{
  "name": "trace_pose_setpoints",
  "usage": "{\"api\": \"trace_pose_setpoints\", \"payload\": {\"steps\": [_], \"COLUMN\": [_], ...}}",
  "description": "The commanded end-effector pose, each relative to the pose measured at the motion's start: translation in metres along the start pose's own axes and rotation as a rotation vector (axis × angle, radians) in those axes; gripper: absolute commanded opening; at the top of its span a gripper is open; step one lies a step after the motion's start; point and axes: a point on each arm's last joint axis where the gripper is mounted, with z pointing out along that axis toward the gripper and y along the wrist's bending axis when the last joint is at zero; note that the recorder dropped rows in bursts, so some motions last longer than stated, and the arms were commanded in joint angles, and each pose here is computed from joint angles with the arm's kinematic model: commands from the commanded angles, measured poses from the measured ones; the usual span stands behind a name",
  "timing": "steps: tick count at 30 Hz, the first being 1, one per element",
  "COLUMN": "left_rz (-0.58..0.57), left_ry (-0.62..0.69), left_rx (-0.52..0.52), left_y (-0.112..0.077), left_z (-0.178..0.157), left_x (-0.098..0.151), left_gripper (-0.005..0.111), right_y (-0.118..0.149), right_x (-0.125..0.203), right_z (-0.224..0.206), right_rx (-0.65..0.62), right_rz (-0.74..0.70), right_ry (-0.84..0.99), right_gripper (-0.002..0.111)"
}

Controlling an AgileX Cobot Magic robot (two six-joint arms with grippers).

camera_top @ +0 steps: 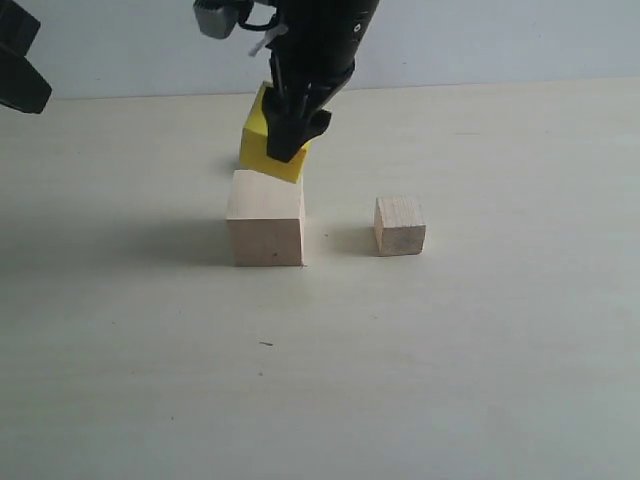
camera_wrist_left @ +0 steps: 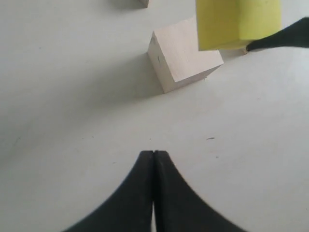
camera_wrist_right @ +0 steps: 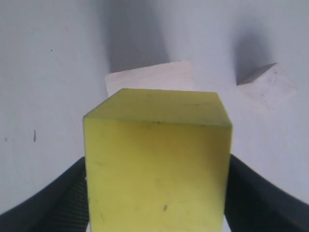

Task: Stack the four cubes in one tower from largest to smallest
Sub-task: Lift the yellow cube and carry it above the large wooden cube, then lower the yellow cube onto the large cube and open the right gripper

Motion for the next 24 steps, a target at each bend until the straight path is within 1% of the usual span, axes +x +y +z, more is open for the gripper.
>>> {"api": "trace_pose_setpoints", "payload": {"steps": [1, 4, 11, 15, 24], "left_rz": [0.025, 0.028, 0.029, 0.029, 0.029], "left_ry": [-0.023, -0.038, -0.050, -0.050, -0.056], "left_rx": [0.008, 0.008, 0.014, 0.015, 0.014], "left_y": [-0.003, -0.005, -0.006, -0.006, -0.006], "left_z": [-0.010, -0.015, -0.018, -0.018, -0.018], "left_x": [0.004, 0.005, 0.006, 0.006, 0.005], "left_gripper": [0.000, 0.000, 0.000, 0.000, 0.000], "right_y": [0.007, 0.010, 0.010, 0.013, 0.010], "right_x": [-0.008, -0.010, -0.010, -0.013, -0.012], "right_z": [0.010, 0.014, 0.014, 0.014, 0.028], "right_rx": [0.046, 0.065, 0.054, 0.023, 0.009], "right_rz": [-0.059, -0.106, -0.222, -0.268, -0.289], "right_ry": [0.064, 0.096, 0.094, 0.062, 0.082], "right_gripper": [0.000, 0.000, 0.000, 0.000, 0.000]}}
